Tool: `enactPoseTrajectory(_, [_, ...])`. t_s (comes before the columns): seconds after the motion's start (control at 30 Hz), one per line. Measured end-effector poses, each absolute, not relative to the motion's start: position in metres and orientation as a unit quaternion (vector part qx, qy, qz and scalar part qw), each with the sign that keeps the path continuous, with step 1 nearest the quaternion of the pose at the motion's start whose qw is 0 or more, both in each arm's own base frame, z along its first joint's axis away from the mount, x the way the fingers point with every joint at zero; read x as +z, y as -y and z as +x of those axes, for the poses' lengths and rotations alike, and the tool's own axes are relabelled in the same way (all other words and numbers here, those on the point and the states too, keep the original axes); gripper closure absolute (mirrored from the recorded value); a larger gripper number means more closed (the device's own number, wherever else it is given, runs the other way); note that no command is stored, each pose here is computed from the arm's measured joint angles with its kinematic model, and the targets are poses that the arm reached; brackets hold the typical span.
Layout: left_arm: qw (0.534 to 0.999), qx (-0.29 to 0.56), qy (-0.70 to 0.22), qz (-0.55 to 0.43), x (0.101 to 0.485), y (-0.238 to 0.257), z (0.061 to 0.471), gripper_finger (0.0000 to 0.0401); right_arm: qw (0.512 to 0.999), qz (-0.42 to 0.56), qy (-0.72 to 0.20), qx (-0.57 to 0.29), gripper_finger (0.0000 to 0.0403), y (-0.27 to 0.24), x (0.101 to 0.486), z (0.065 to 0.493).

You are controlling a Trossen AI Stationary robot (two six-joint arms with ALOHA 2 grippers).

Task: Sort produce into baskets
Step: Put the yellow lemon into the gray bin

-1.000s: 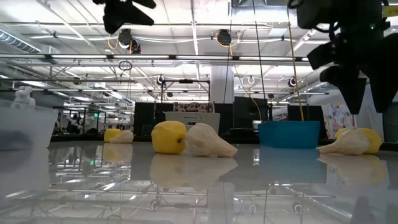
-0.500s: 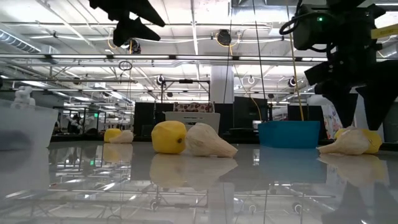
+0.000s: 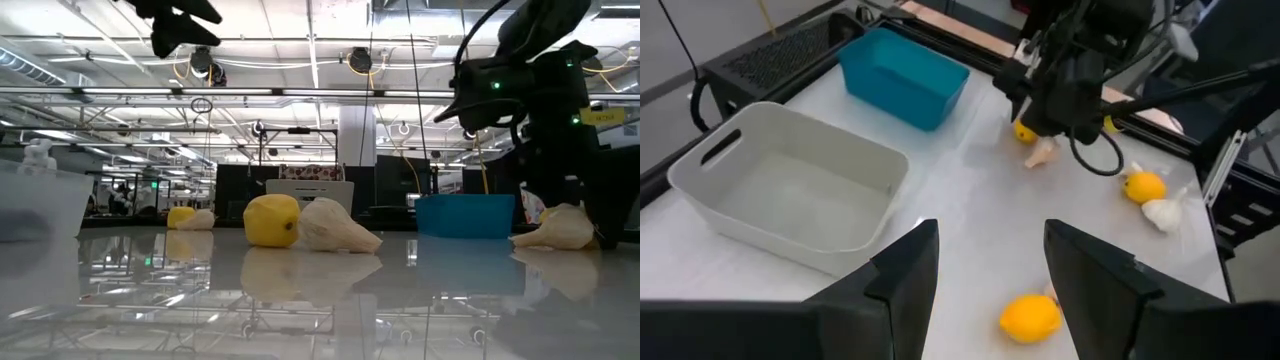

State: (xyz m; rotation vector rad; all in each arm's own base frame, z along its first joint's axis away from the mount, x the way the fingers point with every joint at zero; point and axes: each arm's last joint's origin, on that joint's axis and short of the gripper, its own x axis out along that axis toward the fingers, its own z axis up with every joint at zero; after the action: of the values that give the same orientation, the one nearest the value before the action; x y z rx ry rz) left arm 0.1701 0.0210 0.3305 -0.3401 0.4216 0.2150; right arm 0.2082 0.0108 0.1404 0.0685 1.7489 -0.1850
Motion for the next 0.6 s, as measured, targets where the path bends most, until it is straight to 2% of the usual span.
enactPoseTrajectory(0.33, [0.965,0.101,-0.170,-0.170,0.342,-0.018,0.147,0.0211,0.642,0.053,-0.756,-0.118,0.0238,-0.011,0.154,0.219])
enactPoseTrajectory(0.43, [0.964,0.101,-0.175,-0.171,0.341,-0.018,0.147,0.0211,0.646,0.051,-0.753,-0.114,0.0241,-0.011,0.168,0.227])
enactPoseTrajectory(0.6, [0.961,0.104,-0.191,-0.172,0.331,-0.019,0.150,0.0211,0.686,0.040,-0.714,-0.136,0.0215,-0.004,0.202,0.250])
